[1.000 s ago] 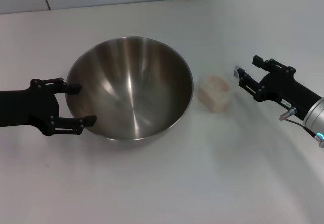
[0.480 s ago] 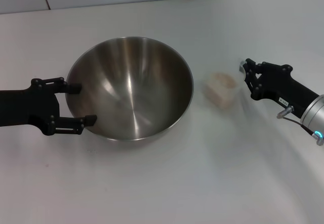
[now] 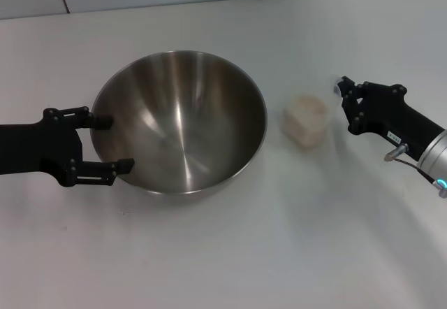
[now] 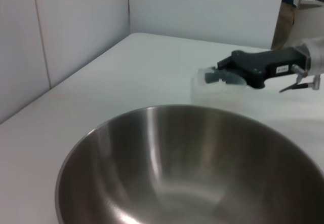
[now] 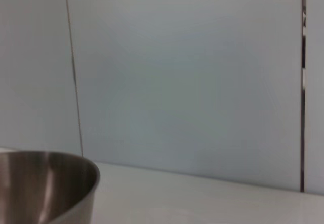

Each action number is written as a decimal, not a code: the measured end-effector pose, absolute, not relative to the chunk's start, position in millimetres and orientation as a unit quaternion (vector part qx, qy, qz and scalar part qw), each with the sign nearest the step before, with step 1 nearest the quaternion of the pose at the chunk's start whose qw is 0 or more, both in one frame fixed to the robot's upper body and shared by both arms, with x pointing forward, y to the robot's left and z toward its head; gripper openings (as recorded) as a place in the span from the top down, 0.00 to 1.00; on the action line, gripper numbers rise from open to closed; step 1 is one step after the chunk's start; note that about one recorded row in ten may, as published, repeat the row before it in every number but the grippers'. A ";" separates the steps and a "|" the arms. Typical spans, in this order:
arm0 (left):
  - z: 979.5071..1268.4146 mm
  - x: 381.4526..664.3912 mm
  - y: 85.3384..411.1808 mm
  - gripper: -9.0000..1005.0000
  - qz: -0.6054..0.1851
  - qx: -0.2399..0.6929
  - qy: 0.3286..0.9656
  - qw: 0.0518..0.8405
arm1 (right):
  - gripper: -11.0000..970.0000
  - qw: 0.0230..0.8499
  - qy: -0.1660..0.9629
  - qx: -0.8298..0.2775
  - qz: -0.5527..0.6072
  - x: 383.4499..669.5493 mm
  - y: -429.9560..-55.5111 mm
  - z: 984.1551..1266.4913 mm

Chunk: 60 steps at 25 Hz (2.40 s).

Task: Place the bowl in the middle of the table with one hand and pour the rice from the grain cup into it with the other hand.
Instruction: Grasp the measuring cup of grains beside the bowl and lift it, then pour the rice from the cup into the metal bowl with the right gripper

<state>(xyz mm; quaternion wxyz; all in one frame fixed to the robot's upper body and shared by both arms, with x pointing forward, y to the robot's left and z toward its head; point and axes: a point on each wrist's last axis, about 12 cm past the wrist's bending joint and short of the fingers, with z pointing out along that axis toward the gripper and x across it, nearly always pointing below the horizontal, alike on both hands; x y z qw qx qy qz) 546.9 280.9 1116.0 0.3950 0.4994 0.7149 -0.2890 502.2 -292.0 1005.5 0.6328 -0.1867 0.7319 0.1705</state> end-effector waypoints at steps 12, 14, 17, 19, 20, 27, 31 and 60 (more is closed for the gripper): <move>1120.2 545.9 279.2 0.14 -0.294 0.506 0.707 0.397 | 0.99 0.775 0.559 -0.272 0.113 504.3 -274.6 1048.3; 1121.4 546.0 279.1 0.14 -0.294 0.507 0.706 0.397 | 0.98 0.786 0.535 -0.296 0.090 511.9 -267.6 1053.7; 1122.8 546.3 279.1 0.14 -0.294 0.507 0.706 0.398 | 0.98 0.794 0.505 -0.333 0.054 522.2 -258.6 1059.9; 1123.4 546.6 278.9 0.14 -0.294 0.507 0.706 0.398 | 0.98 0.798 0.487 -0.354 0.037 528.6 -252.6 1064.3; 1124.1 547.0 279.0 0.14 -0.293 0.507 0.706 0.398 | 0.98 0.800 0.476 -0.365 0.028 532.3 -249.0 1066.9; 1126.4 548.1 278.5 0.14 -0.290 0.510 0.704 0.401 | 0.99 0.792 0.377 -0.478 -0.054 544.2 -222.3 1074.3; 1128.8 550.2 276.9 0.14 -0.291 0.510 0.704 0.400 | 0.99 0.774 0.299 -0.542 -0.135 545.9 -212.7 1074.6; 1139.9 559.4 262.3 0.14 -0.293 0.525 0.699 0.387 | 0.99 0.672 0.066 -0.663 -0.324 548.0 -192.0 1068.2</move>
